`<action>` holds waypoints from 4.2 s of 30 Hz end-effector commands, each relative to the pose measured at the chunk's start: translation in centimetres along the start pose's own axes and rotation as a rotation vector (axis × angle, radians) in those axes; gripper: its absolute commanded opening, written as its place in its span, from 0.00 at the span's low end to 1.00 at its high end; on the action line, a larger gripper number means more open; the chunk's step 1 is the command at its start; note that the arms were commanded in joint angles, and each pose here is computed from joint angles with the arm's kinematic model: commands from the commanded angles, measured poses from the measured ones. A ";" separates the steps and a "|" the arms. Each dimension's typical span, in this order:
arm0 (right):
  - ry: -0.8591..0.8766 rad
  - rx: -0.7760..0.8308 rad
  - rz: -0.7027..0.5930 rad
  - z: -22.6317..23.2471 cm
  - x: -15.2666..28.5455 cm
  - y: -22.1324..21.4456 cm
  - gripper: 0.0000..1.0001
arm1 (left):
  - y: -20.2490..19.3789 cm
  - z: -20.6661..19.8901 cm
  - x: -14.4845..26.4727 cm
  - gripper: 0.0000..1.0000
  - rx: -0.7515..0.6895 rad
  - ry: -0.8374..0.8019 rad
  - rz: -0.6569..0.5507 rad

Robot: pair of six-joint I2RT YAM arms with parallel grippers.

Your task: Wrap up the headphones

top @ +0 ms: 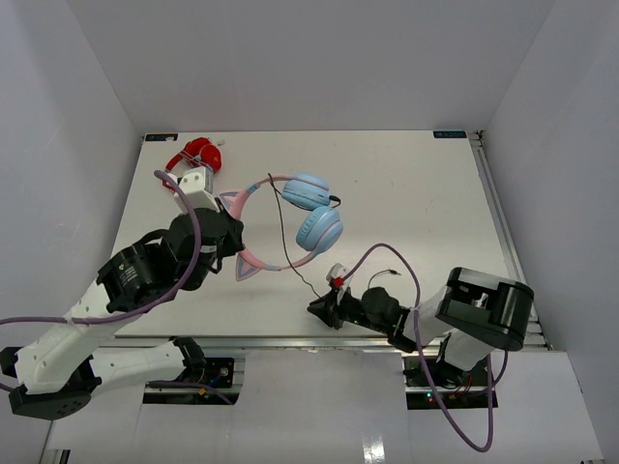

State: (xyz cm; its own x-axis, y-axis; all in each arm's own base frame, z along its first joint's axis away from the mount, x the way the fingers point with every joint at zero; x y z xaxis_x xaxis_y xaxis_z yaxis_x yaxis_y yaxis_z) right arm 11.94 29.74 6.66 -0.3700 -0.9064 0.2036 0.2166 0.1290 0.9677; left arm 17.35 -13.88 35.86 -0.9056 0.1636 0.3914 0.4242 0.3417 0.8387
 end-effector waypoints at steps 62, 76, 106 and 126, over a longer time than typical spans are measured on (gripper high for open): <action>-0.002 -0.282 -0.286 -13.2 1.6 8.9 0.08 | 8.7 1.9 7.2 0.00 0.283 -0.240 -0.324; 0.021 -0.273 -0.264 -12.6 0.4 8.7 0.08 | 8.6 0.7 6.5 0.00 0.339 -0.270 -0.325; 0.057 -0.286 -0.254 -11.8 -1.2 8.1 0.08 | 8.4 2.2 4.3 0.00 0.308 -0.042 -0.384; 0.019 -0.315 -0.252 -14.5 -1.7 8.4 0.08 | 2.6 -3.9 7.1 0.00 -0.007 -0.576 0.018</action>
State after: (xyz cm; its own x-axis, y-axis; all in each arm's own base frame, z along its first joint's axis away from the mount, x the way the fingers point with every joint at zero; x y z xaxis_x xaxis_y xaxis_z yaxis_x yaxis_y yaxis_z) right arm 25.11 27.17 9.60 -0.3819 -0.9221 0.0624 0.4824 -0.1413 0.8645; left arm 15.47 -12.22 40.93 -0.9298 0.3334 0.1560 0.2975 0.4310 0.8519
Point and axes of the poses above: each gripper's point midway between its finger pads, its own x axis back along the fingers, its own z axis along the line the jaws close on, y = z × x, the point moved 4 cm from there along x, back along the fingers, and after that the axes turned 3 degrees about x, right-handed, at the moved point
